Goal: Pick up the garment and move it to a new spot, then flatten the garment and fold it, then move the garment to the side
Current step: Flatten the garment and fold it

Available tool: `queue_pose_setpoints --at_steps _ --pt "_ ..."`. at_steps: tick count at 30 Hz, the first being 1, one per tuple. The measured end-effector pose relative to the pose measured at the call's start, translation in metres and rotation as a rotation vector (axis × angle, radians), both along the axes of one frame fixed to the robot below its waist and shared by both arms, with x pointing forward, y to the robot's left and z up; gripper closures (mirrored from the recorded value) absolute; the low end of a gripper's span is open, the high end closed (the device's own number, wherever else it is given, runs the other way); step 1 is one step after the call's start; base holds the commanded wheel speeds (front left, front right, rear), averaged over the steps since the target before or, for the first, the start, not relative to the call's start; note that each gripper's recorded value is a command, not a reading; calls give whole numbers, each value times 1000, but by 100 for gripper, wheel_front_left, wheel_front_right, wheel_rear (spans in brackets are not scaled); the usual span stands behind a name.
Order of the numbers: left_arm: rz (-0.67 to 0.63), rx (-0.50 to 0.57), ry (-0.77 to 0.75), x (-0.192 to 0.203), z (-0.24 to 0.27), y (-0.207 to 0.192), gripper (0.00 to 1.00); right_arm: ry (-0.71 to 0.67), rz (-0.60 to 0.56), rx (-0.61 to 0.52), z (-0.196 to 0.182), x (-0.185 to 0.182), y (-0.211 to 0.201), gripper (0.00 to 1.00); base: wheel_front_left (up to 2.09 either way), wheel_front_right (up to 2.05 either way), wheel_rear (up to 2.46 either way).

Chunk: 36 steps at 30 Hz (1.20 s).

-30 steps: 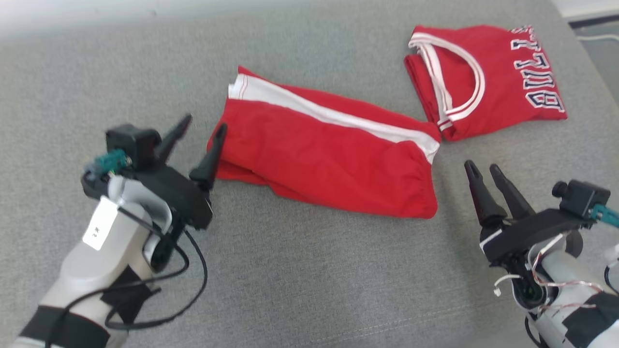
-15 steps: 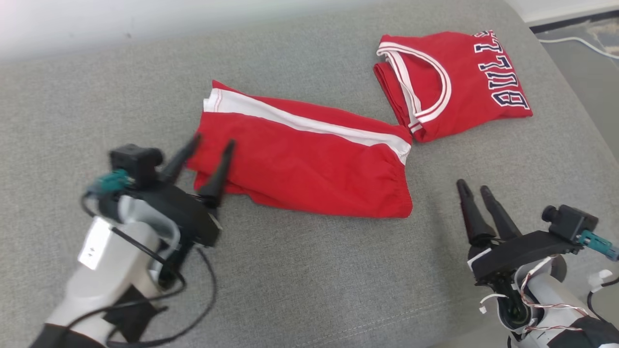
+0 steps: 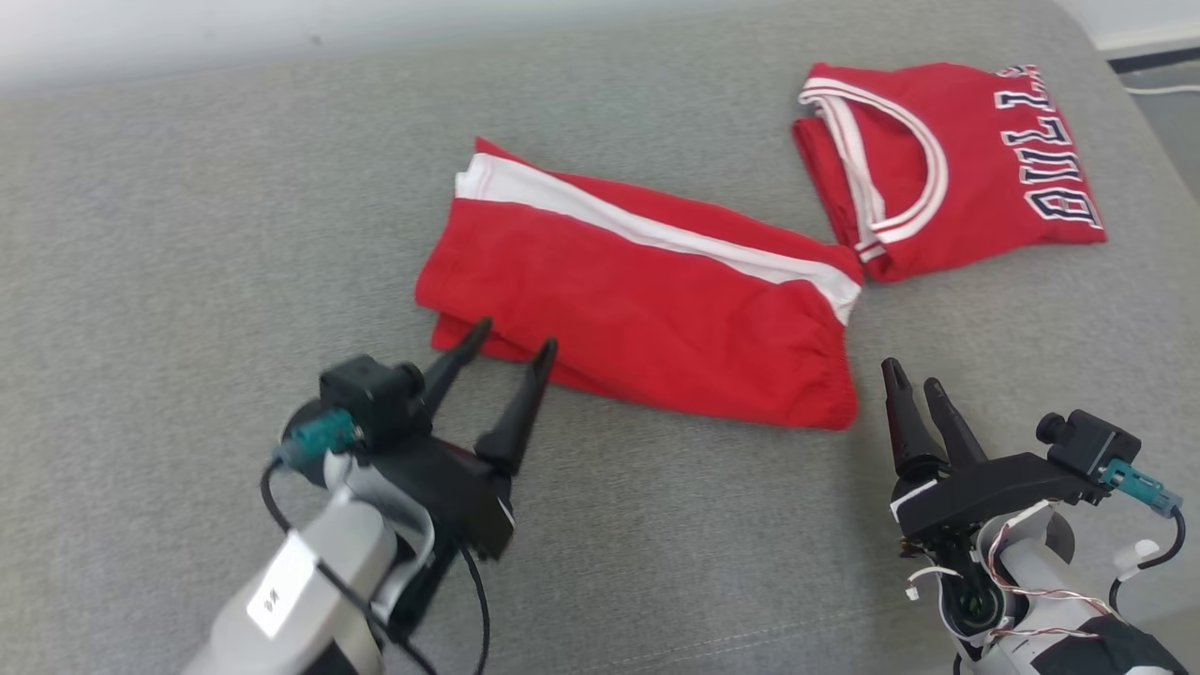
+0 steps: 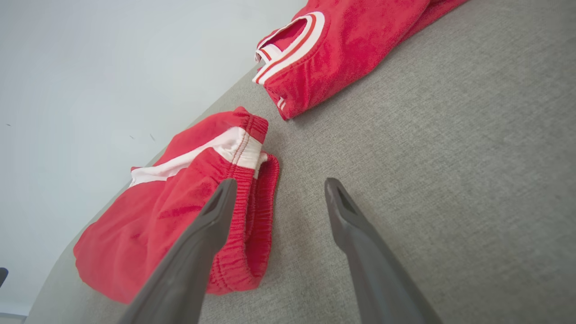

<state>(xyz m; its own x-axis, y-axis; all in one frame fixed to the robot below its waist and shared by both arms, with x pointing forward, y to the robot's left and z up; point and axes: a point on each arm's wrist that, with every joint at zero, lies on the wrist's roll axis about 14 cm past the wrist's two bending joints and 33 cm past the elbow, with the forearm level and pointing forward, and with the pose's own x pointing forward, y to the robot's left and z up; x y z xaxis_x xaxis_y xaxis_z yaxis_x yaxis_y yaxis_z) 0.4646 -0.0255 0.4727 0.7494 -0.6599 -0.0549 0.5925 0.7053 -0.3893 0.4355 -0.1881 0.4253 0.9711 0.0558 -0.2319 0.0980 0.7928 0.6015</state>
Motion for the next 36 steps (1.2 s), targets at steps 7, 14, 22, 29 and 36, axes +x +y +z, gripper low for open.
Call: queue_pose_setpoints --at_steps 7,14,22,29,36 --pt "41 -5 -4 -22 -2 14 0 18 22 22 -7 9 14 0 0 0 0" --pt "75 -15 -34 -33 7 25 0 24 41 60 -9 16 27 0 0 0 0" --pt "103 -37 -65 -36 18 31 0 115 31 123 -25 19 35 0 0 0 0" --pt "118 -33 -108 -32 27 37 0 180 51 177 -33 26 42 0 0 0 0" --pt "128 -37 -112 -35 28 40 0 232 113 189 -35 30 55 0 0 0 0"
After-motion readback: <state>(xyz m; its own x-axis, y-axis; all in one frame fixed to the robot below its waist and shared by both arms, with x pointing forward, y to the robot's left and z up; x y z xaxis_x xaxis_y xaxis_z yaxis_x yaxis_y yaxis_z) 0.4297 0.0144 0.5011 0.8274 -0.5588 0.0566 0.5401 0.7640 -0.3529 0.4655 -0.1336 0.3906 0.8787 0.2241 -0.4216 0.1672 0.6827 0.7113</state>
